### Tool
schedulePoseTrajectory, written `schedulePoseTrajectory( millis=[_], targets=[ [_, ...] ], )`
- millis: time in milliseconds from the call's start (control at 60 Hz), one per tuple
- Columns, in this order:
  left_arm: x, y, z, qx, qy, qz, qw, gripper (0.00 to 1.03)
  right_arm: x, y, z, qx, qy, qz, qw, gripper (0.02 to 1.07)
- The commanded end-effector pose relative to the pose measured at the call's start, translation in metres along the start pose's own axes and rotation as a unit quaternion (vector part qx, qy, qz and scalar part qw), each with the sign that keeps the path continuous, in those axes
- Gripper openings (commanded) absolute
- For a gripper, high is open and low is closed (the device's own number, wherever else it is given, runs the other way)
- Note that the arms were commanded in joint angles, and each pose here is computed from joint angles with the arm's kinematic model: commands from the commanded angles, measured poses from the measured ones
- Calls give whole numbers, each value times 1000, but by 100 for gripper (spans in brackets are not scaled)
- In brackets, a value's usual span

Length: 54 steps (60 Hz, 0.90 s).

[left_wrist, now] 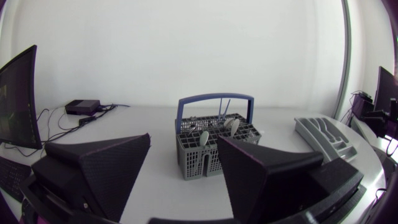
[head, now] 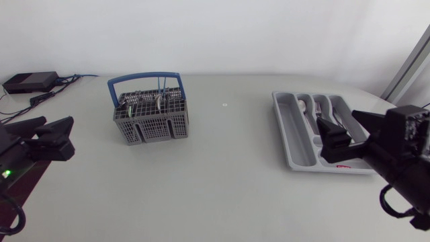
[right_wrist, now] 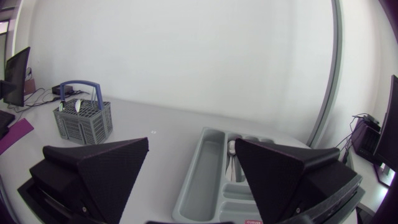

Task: Unload the cutlery basket into the drawer organizer.

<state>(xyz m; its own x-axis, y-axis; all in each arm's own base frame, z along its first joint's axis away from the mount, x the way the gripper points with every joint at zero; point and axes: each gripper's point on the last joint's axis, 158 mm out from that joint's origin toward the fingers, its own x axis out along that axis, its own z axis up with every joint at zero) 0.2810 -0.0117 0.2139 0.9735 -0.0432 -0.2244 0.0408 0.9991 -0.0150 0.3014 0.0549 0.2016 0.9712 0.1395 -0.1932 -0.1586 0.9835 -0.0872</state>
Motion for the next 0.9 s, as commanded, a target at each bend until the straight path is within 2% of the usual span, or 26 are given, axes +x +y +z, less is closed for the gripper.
schedulePoseTrajectory(
  millis=[0,150,233,367,417,467,517,600,717,783,883],
  targets=[
    [12,3,3,20,26,5,999,96,19,9,5,6,22,10,1000,102],
    [38,8,-18,41,114,8,993,96,53,41,-8,-19,99,43,994,102],
    [50,14,-27,55,163,11,985,91,68,60,-11,-28,125,69,989,102],
    [69,17,-43,103,230,-3,968,91,90,99,-19,-43,153,113,981,102],
    [76,21,-48,104,242,-4,965,91,98,112,-25,-47,166,129,976,102],
    [81,20,-52,99,245,-18,964,91,106,126,-31,-48,181,152,970,102],
    [86,17,-55,89,236,-62,966,92,116,142,-38,-44,194,184,963,102],
    [94,22,-56,88,235,-67,966,92,132,157,-46,-55,218,195,955,102],
    [100,24,-56,78,230,-88,966,92,145,178,-42,-94,213,221,947,102],
    [105,24,-54,77,222,-95,967,92,148,194,-42,-146,200,260,933,102],
    [111,23,-54,79,215,-102,968,92,167,209,-32,-153,175,271,934,102]
  ],
)
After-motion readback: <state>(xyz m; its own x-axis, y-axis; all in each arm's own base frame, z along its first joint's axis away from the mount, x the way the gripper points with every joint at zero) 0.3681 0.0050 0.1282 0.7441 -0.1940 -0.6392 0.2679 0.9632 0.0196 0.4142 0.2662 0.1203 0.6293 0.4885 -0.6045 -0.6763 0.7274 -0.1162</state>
